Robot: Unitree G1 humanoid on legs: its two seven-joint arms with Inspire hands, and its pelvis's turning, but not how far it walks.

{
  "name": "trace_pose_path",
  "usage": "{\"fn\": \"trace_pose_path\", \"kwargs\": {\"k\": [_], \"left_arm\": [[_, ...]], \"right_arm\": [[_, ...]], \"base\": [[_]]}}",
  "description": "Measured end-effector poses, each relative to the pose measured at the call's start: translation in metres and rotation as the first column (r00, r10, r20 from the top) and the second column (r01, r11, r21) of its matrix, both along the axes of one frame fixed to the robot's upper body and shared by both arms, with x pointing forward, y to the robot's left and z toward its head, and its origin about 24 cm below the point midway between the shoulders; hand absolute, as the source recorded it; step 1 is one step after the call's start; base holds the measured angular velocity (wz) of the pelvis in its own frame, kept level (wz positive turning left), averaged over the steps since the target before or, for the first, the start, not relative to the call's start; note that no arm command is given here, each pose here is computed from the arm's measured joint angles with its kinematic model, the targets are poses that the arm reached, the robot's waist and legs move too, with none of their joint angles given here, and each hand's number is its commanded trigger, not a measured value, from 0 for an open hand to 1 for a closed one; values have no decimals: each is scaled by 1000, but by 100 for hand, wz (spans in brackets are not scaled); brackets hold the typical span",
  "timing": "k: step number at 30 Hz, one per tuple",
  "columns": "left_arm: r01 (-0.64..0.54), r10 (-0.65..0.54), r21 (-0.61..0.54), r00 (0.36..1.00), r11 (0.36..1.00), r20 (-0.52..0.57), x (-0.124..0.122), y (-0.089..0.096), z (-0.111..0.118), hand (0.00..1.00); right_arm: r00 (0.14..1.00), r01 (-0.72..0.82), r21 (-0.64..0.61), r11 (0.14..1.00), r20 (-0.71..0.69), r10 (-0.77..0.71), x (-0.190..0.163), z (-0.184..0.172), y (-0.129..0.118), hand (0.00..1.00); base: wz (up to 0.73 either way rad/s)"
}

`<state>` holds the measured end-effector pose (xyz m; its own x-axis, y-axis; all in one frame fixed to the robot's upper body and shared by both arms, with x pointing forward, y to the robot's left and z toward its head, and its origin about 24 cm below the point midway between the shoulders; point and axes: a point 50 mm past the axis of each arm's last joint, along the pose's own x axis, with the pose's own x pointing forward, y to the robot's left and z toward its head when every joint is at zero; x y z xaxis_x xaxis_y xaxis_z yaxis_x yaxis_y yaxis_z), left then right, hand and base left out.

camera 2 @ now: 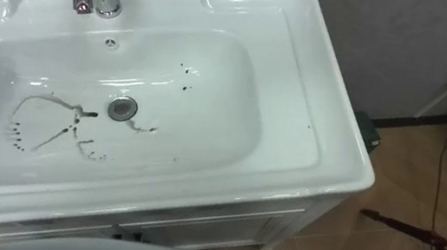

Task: Wipe basin

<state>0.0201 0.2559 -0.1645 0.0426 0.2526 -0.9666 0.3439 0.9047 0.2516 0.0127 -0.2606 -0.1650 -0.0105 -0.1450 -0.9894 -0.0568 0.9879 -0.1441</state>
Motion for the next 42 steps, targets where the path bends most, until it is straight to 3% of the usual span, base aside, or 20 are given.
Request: {"fn": "trace_pose_path", "kwargs": {"k": [21,29,38,42], "left_arm": [[-44,44,-13,999,999,19,1,-1,0,0],[-213,213,-6,976,977,35,-11,4,1,0],[-409,408,43,912,911,36,-38,7,2,0],[-518,510,89,854,851,101,-39,13,4,0]], "right_arm": [[1000,-9,13,1000,30,9,7,0,1,0],[999,36,8,999,13,-37,-3,0,1,0],[996,83,4,997,-27,-83,-9,0,1,0],[996,83,3,997,-22,-83,-9,0,1,0]], "base": [[0],[2],[6],[6]]}}
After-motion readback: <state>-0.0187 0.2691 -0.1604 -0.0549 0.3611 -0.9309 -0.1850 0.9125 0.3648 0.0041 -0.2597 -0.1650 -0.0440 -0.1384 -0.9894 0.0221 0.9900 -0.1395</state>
